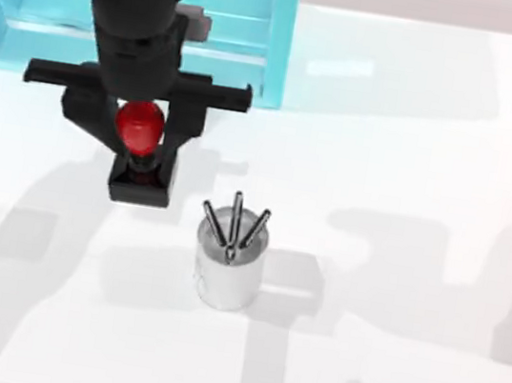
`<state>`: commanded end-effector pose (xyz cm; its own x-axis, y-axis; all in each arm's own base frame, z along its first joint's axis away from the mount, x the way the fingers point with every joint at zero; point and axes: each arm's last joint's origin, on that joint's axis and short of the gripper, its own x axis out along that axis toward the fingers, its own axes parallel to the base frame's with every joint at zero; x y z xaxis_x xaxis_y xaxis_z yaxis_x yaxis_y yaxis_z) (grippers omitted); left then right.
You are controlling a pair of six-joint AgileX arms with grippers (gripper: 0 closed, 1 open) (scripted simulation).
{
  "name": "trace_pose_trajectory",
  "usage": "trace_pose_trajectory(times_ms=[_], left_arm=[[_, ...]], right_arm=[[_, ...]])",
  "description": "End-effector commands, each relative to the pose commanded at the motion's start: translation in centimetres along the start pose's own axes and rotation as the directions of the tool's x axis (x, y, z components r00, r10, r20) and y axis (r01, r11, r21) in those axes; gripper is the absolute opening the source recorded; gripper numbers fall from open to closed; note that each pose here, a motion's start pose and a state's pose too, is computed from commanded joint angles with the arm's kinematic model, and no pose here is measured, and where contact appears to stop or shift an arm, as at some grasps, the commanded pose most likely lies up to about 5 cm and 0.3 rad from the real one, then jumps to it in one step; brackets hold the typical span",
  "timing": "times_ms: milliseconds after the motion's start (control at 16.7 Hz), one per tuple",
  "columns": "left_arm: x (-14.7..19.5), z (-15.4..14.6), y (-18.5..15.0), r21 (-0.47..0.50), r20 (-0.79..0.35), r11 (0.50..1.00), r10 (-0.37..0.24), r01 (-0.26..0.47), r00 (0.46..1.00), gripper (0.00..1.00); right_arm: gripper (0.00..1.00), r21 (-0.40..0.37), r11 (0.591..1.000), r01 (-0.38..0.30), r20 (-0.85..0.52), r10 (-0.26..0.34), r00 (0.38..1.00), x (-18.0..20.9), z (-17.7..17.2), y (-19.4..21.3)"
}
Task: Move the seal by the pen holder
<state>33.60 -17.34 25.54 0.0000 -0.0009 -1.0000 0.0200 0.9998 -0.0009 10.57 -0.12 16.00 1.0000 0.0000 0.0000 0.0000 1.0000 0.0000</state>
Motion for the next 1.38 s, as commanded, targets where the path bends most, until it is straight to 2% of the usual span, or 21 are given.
trace_pose_trajectory(times_ms=[780,1380], left_arm=[[1.5,0.0,0.0,0.000,0.000,1.000,0.000,0.000,1.000,0.00],[1.5,0.0,0.0,0.000,0.000,1.000,0.000,0.000,1.000,0.75]], right_arm=[[1.00,0.000,1.000,0.000,0.000,0.000,1.000,0.0,0.0,0.0],[1.00,0.000,1.000,0.000,0.000,0.000,1.000,0.0,0.0,0.0]])
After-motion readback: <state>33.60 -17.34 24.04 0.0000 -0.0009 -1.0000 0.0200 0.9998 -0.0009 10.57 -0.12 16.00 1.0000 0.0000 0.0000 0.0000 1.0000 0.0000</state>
